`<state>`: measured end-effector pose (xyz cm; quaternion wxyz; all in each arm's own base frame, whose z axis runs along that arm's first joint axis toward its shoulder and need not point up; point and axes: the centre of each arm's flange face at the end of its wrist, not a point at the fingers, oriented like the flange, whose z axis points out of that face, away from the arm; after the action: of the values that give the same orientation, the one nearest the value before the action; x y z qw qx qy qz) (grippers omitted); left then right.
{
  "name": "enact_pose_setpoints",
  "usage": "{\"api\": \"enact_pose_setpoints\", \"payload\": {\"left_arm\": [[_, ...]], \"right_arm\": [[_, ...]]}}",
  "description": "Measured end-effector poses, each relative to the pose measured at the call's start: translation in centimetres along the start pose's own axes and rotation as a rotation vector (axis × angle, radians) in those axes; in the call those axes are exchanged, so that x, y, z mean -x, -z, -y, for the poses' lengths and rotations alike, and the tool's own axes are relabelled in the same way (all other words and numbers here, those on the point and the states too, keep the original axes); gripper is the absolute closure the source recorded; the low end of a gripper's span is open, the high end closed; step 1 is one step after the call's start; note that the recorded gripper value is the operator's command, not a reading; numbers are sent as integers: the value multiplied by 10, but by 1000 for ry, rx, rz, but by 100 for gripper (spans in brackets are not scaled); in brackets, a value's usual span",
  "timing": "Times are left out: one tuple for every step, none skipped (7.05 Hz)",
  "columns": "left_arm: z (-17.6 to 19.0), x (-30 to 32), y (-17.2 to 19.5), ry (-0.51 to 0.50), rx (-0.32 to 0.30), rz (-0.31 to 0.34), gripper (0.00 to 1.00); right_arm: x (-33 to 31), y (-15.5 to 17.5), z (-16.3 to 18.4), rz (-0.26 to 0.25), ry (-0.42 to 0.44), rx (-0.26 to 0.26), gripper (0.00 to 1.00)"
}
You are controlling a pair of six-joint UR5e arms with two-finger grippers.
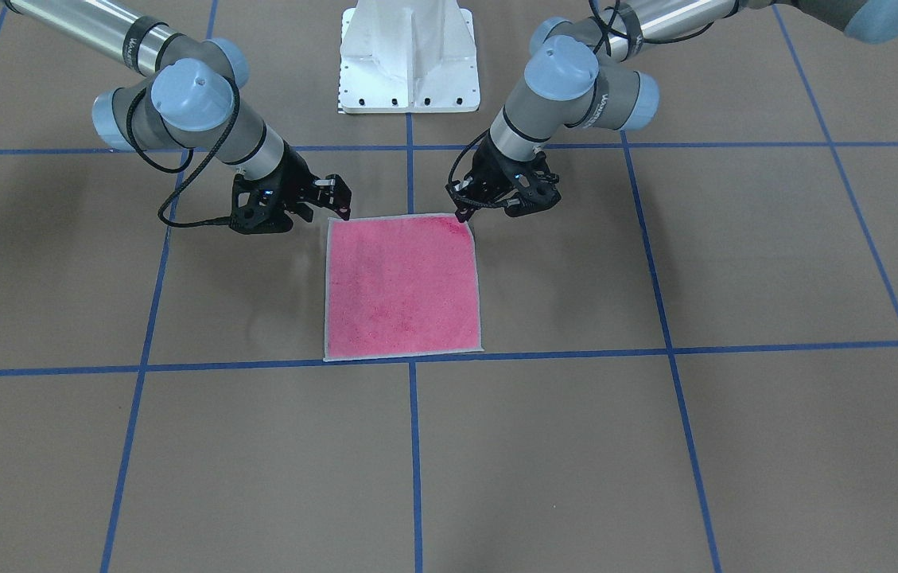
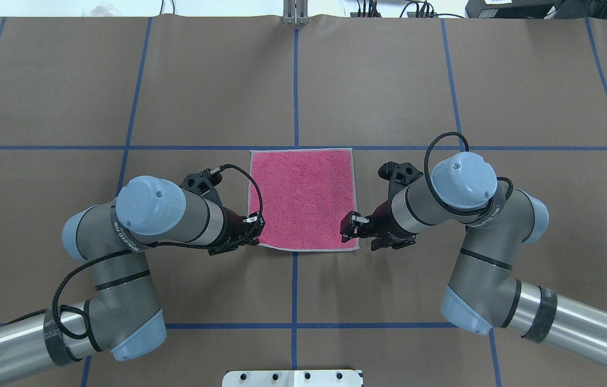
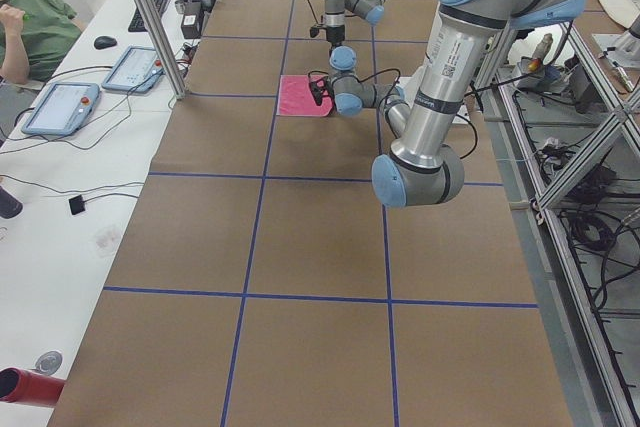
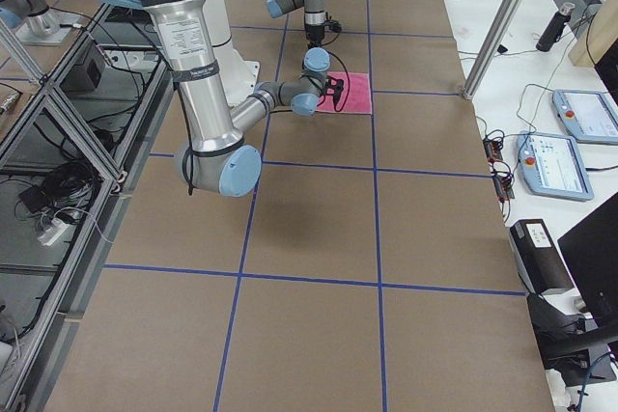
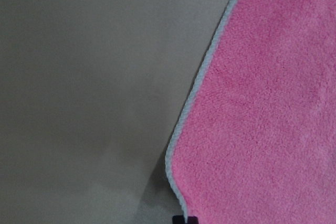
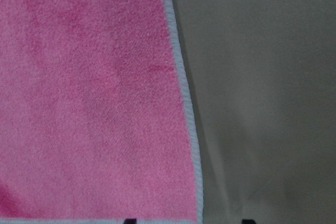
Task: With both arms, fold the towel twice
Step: 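Lower the right gripper to the towel's other near corner while the left holds, then close both grippers on the near corners of the pink towel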
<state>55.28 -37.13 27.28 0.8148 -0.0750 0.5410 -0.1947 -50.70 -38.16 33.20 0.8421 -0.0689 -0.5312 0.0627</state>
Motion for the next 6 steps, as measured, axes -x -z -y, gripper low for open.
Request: {"api": "enact_pose_setpoints", "payload": {"left_arm": [[0,-1,0,0,1,-1,100],[-1,-1,0,-1,1,-2,100],[-1,-1,1,-1,1,-2,100],[0,-1,1,-1,0,-2,100],[0,-2,1,0,0,-2,100],[0,-2,1,0,1,-2,100]], "right_arm": [[-1,-3,0,-6,-2,3,28],[-3,-6,0,-11,-4,4,29],[-3,-7,1,-13,-5,4,33],[-1,-8,1,-12,-4,4,34],[0,-8,1,-11,-4,4,34],[0,-9,1,-13,-5,5,34]]}}
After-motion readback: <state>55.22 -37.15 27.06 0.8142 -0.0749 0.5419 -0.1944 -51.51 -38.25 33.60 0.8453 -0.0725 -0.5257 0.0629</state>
